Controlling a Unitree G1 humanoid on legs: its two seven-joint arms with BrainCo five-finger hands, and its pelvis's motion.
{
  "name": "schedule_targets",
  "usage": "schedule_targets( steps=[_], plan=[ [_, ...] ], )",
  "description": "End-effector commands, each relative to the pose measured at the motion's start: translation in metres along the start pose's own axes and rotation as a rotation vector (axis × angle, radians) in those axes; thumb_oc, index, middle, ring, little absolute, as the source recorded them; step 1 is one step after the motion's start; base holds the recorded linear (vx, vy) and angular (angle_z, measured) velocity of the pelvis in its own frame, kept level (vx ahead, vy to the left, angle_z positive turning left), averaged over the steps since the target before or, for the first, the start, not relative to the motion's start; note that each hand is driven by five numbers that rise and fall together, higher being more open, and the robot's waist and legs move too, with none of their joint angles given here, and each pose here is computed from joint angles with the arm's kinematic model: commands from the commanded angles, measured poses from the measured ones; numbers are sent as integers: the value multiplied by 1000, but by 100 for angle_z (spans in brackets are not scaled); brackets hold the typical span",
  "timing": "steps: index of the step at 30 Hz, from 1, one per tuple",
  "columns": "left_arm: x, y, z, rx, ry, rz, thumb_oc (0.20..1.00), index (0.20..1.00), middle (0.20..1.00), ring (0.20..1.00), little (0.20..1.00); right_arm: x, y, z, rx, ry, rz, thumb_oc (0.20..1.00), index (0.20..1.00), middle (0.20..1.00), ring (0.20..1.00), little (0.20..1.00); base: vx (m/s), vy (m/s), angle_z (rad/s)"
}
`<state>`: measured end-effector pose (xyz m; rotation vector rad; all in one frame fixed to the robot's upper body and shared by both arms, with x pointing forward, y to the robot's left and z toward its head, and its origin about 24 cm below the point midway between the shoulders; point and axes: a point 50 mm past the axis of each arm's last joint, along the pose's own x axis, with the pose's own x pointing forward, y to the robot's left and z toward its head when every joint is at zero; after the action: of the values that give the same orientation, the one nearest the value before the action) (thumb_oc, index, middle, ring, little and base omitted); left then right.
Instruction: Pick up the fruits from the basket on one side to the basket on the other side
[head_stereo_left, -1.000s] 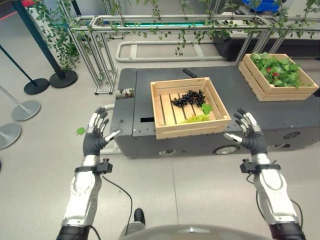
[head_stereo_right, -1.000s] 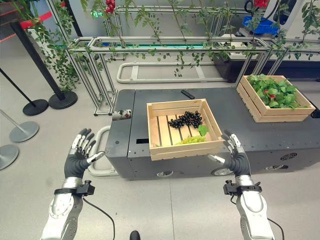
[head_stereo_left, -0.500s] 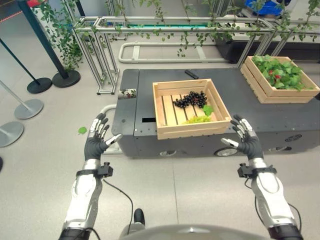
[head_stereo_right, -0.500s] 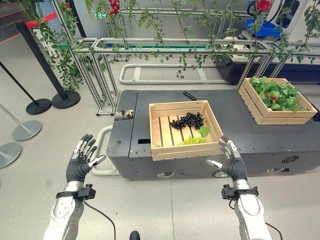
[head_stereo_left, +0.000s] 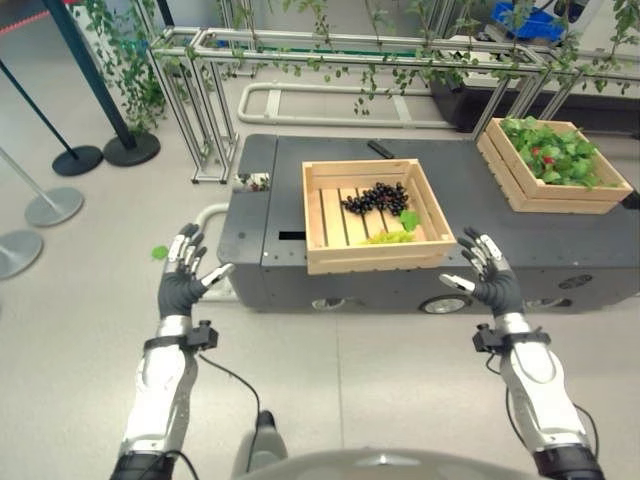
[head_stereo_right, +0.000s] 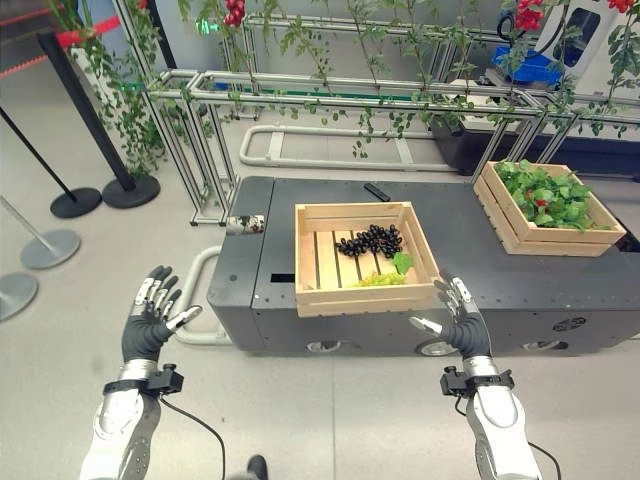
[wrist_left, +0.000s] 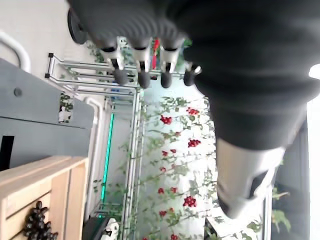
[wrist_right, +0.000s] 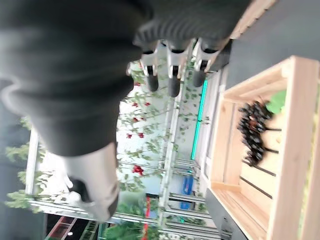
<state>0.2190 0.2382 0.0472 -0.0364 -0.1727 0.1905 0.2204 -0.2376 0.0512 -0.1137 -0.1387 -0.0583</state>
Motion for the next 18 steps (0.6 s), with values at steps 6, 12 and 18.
schedule_targets(
  steps=[6, 12, 18],
  plan=[
    [14, 3, 24, 49, -149, 35, 1000, 1000, 1000, 1000, 1000, 26, -2, 36, -64, -193, 13, 1000, 1000, 1000, 1000, 1000, 258, 128, -11],
    [15, 13, 36, 100, -193, 49, 1000, 1000, 1000, 1000, 1000, 27, 11, 37, -24, -198, 53, 1000, 1000, 1000, 1000, 1000, 339, 229, -44],
    [20, 3, 50, 87, -253, -15, 1000, 1000, 1000, 1000, 1000, 23, 16, 29, -21, -162, 59, 1000, 1000, 1000, 1000, 1000, 280, 325, -11]
  ],
)
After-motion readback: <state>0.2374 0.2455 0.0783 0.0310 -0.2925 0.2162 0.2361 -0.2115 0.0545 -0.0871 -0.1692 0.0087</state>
